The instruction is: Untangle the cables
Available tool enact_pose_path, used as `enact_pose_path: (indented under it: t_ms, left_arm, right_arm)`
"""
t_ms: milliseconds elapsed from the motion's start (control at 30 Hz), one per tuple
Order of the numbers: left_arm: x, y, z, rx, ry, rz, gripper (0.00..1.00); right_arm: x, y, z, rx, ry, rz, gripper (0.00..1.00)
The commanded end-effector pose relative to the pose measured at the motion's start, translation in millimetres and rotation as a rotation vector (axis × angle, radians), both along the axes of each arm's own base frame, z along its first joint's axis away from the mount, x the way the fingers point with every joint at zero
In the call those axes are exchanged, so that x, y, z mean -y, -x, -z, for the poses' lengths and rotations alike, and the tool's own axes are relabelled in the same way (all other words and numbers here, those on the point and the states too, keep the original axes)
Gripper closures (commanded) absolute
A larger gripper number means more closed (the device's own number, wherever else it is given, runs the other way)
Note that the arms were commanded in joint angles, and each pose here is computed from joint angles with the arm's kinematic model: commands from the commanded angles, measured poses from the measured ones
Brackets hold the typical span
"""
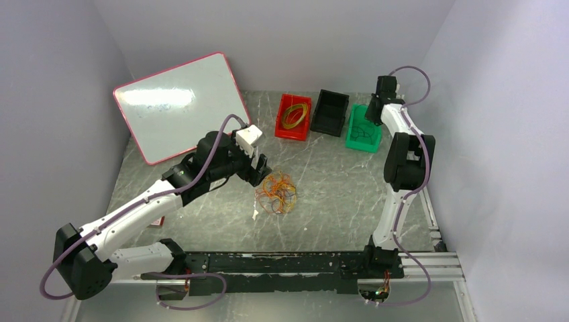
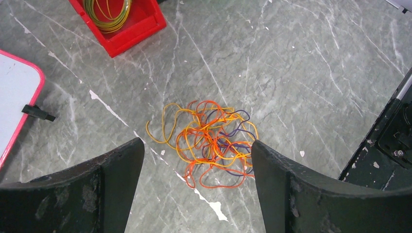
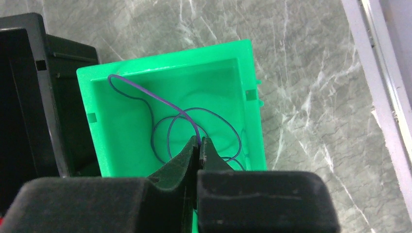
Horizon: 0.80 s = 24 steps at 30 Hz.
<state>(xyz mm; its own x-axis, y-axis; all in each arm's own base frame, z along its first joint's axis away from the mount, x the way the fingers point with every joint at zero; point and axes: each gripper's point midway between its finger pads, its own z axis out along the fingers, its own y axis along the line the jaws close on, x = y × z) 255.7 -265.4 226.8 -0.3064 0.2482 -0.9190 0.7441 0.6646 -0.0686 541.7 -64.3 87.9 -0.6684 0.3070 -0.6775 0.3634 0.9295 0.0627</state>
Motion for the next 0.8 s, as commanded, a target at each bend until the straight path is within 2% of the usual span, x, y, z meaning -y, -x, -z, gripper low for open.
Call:
enact_pose_path:
  t_ms: [0,267,500,767]
  left_arm:
    - [5.4,-2.8,-12.2,0.01,0.034,0.01,0.15]
    - [5.5,-1.7,-10.6,0.004,0.031,0.013,0.15]
    - [4.7,-1.0,-9.2,0.0,0.031,0.011,0.15]
    - [5.6,-1.7,-9.5,-0.001,0.031,0.012,0.15]
  right_arm:
    - [-8.7,7.9,-11.9,0.019,-0.03,-0.002,1.0]
    - [-15.9,29.5,22.4,-0.072,-0.057,0.046,1.0]
    - [-16.6,25.1,51.8,-0.136,-0.021,0.047,1.0]
    - [-13.1,18.7,62.5,-0.151,0.017,0.046,1.0]
